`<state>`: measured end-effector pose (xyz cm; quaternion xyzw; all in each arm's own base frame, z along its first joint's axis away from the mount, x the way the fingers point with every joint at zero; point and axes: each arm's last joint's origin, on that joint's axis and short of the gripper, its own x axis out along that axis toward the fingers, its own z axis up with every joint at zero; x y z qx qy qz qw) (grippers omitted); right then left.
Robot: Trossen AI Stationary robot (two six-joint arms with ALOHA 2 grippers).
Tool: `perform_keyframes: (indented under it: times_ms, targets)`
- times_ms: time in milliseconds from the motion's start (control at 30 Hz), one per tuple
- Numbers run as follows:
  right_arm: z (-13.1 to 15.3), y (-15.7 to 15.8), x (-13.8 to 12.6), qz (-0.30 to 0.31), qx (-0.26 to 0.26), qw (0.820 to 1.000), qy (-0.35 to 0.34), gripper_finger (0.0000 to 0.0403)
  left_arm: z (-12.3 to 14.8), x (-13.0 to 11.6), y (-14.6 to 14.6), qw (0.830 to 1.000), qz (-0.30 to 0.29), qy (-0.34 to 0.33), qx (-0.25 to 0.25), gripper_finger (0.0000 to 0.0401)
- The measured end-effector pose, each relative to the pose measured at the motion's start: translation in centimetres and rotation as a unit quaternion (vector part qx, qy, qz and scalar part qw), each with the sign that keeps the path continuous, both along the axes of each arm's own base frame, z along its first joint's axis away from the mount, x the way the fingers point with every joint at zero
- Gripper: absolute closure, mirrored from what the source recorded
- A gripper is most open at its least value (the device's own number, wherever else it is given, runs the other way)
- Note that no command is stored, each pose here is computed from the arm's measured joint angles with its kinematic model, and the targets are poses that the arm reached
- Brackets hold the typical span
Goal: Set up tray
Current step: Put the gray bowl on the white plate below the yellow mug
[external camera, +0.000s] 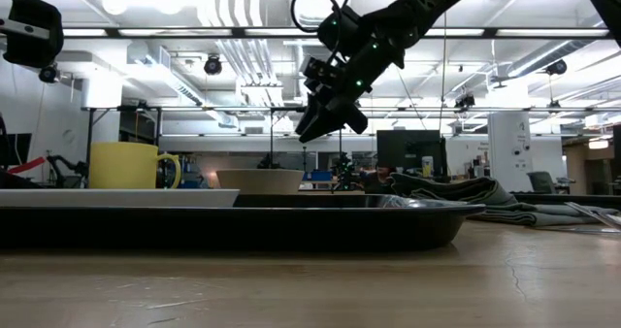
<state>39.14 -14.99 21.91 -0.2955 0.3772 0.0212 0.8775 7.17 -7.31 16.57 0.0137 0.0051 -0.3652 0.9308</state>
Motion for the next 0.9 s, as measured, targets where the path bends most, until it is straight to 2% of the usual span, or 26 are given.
perform_keyframes:
  times_ms: [200, 467, 900]
  targets:
    - [-0.4, 0.0, 0.2, 0.006, -0.004, 1.0, 0.005, 0.0259, 0.0, 0.0, 0.0, 1.0, 0.0, 0.0, 0.0, 0.0322]
    - [-4.0, -0.9, 1.2, 0.008, 0.001, 0.999, 0.05, 0.0259, 0.0, 0.0, 0.0, 1.0, 0.0, 0.0, 0.0, 0.0322]
    - [-3.4, -1.9, 1.5, 0.007, -0.013, 0.999, 0.042, 0.0259, 0.0, 0.0, 0.0, 1.0, 0.0, 0.0, 0.0, 0.0322]
